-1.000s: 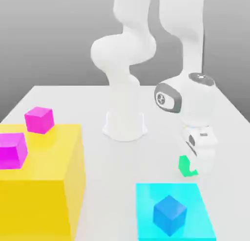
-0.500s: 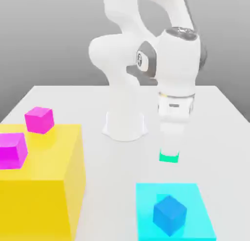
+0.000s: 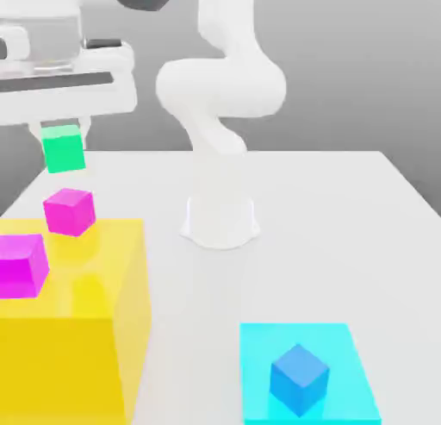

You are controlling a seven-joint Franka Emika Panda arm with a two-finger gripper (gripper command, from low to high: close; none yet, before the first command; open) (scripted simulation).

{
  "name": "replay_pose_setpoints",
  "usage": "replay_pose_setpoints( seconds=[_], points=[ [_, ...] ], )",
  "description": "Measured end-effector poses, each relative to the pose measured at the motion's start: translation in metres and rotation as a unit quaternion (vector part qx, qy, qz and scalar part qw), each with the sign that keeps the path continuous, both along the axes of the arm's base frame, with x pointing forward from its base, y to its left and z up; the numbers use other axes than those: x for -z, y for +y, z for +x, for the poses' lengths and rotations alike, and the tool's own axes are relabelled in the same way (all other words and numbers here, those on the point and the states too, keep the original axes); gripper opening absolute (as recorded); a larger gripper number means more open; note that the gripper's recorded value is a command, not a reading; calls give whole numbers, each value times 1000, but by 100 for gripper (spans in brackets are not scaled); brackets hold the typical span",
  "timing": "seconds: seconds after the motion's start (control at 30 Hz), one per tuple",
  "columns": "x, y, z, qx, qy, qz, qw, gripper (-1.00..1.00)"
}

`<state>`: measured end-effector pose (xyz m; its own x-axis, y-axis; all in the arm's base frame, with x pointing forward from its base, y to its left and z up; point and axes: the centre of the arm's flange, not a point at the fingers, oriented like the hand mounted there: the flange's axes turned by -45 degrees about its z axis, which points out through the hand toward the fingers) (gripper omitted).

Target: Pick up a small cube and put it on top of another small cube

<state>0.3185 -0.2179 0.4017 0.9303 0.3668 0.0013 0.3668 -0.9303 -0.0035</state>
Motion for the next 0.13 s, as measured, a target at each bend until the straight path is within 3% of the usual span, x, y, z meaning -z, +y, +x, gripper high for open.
replay_pose_setpoints(
  seconds=[0.03,0.13],
  points=[
    [11,0,-1,1,0,0,1000,100],
    [11,0,-1,1,0,0,1000,100]
  ],
)
